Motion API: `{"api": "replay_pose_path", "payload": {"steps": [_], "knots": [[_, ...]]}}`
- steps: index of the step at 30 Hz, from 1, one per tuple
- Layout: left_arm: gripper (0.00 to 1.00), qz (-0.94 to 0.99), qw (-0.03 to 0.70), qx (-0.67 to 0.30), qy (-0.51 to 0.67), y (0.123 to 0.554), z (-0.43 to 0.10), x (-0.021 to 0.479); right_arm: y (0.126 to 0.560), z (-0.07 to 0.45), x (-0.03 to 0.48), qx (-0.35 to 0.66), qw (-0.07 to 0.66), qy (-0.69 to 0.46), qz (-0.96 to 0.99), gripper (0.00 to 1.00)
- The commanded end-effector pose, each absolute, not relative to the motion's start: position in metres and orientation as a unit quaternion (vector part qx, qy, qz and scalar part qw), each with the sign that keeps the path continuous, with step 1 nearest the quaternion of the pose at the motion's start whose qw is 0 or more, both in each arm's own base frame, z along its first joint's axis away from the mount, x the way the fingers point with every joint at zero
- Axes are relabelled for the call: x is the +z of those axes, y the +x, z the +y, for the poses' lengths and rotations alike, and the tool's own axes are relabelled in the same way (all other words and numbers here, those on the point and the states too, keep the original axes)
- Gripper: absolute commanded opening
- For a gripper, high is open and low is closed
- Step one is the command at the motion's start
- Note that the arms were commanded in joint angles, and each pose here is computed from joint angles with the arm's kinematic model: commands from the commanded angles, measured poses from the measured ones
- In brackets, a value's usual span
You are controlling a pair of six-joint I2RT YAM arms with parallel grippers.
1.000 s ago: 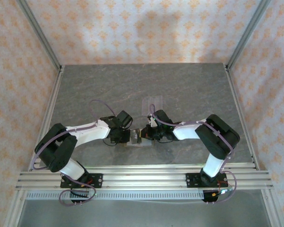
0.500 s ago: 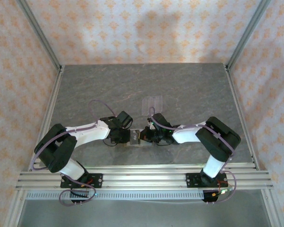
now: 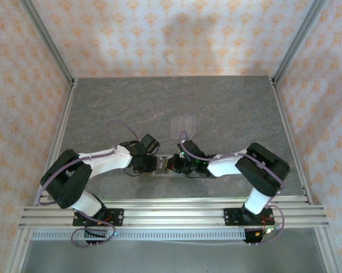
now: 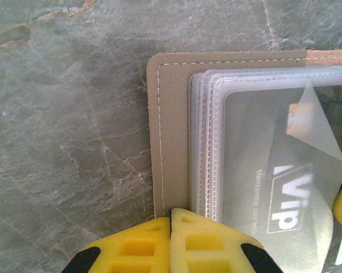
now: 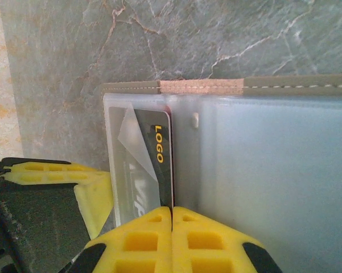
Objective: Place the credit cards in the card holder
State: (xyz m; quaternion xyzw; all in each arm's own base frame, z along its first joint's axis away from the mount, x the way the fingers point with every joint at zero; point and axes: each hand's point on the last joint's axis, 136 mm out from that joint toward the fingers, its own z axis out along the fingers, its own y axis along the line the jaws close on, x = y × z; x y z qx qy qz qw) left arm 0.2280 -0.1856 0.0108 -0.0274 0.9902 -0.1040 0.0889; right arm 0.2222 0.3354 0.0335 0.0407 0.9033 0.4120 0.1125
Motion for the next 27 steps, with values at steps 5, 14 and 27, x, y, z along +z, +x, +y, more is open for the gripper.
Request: {"api": "replay_pose_path", "payload": {"steps": [5,14,27], "knots": [[0.07,0.993,0.060,-0.097,-0.017,0.213,-0.188,-0.024,0.225,0.349,0.036,0.423,0.120,0.038,0.897,0.00],[0.07,0.993,0.060,-0.095,-0.017,0.211,-0.185,-0.026,0.229,0.319,0.040,0.303,0.129,0.028,0.944,0.21],[0.07,0.993,0.062,-0.097,-0.017,0.210,-0.185,-0.026,0.236,0.229,0.074,0.069,0.185,0.039,0.980,0.47]]}}
